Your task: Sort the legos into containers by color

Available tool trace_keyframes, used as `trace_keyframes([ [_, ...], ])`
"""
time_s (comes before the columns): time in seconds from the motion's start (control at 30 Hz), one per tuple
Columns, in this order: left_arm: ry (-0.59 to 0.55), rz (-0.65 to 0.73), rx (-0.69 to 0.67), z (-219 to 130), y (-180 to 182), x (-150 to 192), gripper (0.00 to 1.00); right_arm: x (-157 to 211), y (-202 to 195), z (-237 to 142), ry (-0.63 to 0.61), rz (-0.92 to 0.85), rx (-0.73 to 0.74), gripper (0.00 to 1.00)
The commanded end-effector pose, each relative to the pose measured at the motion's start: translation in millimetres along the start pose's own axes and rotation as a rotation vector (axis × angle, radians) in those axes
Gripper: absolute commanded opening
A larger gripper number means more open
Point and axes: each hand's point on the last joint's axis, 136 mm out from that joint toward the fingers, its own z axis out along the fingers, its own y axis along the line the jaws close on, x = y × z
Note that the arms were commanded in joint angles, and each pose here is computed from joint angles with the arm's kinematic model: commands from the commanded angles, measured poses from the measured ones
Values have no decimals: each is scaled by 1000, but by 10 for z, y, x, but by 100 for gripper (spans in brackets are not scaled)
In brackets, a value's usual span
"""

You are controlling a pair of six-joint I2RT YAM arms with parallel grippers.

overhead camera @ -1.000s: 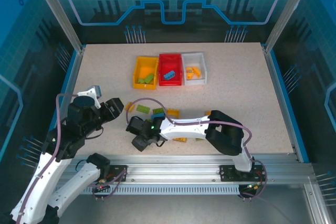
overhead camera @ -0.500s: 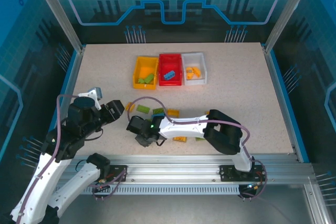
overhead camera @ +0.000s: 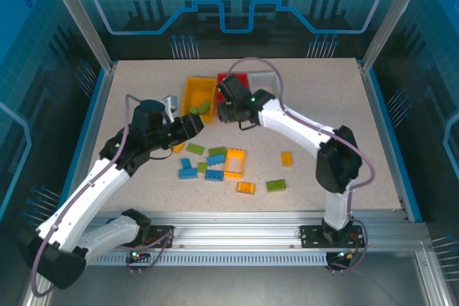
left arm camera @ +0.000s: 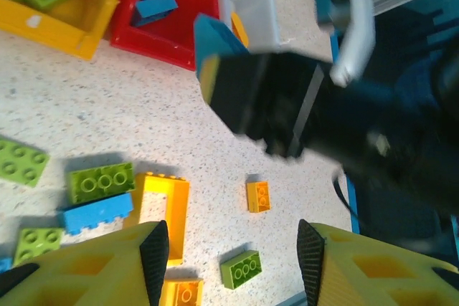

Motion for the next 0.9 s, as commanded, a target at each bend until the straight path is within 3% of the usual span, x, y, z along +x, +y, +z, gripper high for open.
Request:
trace_keyframes([
  [0.0, -63, 58, 112, 35, -418, -192, 54, -108, -160, 258, 87, 72, 31, 33],
  [0.27, -122, 162, 21, 372, -439, -212, 54, -334, -373, 923, 152, 182, 29, 35],
  [0.47, -113, 160, 1, 536, -400, -137, 54, -337, -392, 1191, 182, 187, -5, 38],
  [0.7, -92, 170, -20, 562, -347, -41, 54, -491, -345, 1017, 137, 166, -32, 55],
  [0.87, -82, 161, -53, 541, -252, 18, 54, -667, -261, 681, 62, 136, -45, 56],
])
